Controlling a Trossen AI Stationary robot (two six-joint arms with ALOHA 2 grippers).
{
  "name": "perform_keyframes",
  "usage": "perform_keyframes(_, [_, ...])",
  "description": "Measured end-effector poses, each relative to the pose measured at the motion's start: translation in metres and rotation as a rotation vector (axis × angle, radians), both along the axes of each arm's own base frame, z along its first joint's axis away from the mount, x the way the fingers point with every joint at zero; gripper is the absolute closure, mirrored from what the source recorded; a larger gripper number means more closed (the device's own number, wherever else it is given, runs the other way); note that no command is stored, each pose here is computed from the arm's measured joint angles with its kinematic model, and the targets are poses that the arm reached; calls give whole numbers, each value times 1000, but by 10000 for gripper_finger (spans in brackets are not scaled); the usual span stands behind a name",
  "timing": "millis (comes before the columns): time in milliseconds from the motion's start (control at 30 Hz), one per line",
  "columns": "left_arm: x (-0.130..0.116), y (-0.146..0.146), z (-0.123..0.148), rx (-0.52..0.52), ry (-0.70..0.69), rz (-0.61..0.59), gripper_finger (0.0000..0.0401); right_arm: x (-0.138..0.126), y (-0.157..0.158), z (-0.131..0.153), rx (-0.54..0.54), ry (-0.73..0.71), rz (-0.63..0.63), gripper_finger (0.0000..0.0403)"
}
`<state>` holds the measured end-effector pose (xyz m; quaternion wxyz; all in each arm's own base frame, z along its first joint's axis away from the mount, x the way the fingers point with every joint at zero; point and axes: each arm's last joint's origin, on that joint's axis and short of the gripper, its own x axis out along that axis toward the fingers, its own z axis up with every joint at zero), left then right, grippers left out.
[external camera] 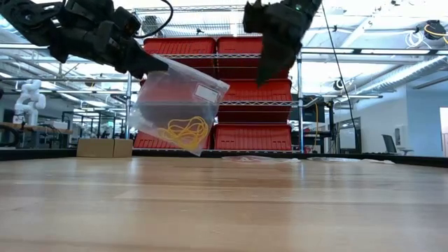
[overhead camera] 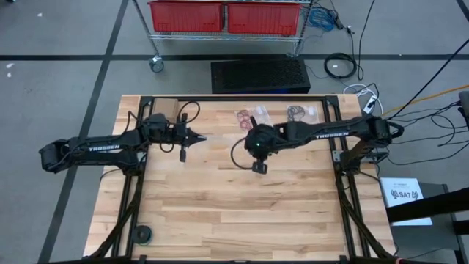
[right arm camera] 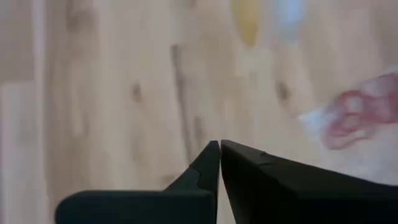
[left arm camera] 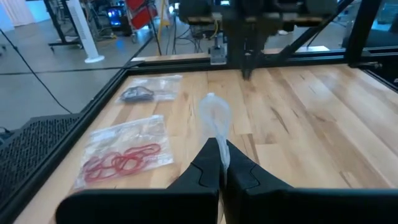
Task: Sort rubber bands
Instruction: Put the yellow rubber band into the top left transparent zip lock bag
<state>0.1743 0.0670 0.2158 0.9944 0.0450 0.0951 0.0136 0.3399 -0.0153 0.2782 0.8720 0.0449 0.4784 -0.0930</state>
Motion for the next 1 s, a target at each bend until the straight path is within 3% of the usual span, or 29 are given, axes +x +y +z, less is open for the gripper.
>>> perform_keyframes(233, [3,1,-5,-5,29,-2,401,-4,8,-47,39,-14,67,402])
perform_keyframes(433, [14,2,-18,-29,123,-34,401,-8,17,-92,158,-255,204,403])
perform_keyframes(600, [38,-5,-21,-57,202,-102,401,-22,20,-118,207,-354,187,403])
perform_keyframes(1000, [78,-45,-45,-126,362,-255,386,-29,44,-118,258,-355,224,403])
